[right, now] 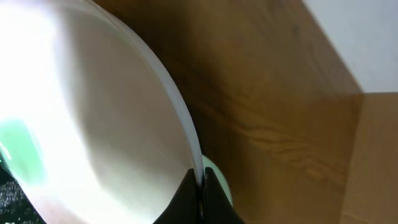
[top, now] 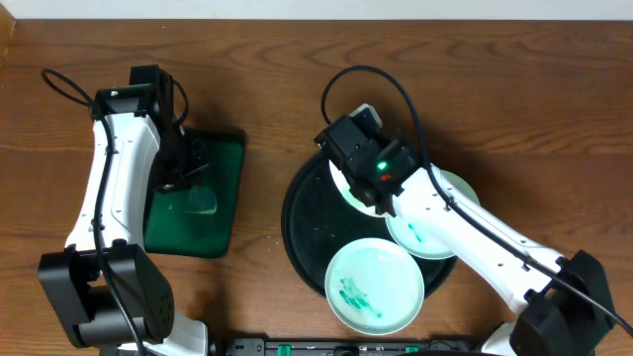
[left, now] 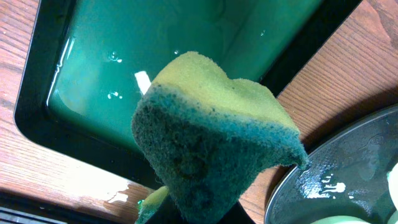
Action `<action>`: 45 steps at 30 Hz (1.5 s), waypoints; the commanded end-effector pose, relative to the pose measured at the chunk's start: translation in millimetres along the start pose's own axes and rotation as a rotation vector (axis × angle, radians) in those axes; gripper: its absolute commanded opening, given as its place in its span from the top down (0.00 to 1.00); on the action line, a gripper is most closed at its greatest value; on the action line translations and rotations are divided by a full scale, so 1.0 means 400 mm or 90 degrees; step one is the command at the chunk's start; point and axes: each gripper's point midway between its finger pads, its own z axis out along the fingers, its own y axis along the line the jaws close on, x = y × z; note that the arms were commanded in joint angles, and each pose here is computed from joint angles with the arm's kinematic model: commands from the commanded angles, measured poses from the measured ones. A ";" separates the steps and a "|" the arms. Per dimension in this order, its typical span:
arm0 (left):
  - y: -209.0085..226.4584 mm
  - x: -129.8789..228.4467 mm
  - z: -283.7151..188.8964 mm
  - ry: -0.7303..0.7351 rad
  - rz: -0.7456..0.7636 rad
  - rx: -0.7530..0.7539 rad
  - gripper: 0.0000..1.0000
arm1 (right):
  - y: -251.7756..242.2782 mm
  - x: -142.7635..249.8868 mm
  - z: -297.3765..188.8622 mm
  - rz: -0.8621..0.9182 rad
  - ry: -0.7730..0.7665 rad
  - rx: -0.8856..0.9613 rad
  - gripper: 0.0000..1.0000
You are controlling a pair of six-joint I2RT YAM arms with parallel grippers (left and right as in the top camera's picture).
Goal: Clean dirty plates on tray and stack at the side
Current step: 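Lift the cleaned white plate off the tray with the right gripper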
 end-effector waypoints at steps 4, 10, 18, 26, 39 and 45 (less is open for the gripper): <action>0.007 -0.001 0.011 0.008 0.002 -0.006 0.93 | -0.053 -0.057 -0.093 0.006 -0.082 0.099 0.99; 0.007 -0.001 0.021 0.017 0.002 -0.009 0.93 | -0.052 -0.078 -0.162 -0.041 -0.131 0.187 0.99; 0.005 -0.001 0.032 0.027 0.001 -0.008 0.93 | -0.053 -0.095 -0.251 -0.111 -0.179 0.294 0.99; 0.005 0.000 0.032 0.028 0.001 -0.009 0.93 | -0.031 -0.098 -0.300 -0.131 -0.211 0.319 0.99; 0.006 0.002 0.032 0.030 0.001 -0.009 0.93 | -0.024 -0.095 -0.315 -0.162 -0.214 0.333 0.99; 0.006 0.002 0.032 0.030 0.001 -0.009 0.93 | -0.024 -0.095 -0.316 -0.162 -0.214 0.333 0.99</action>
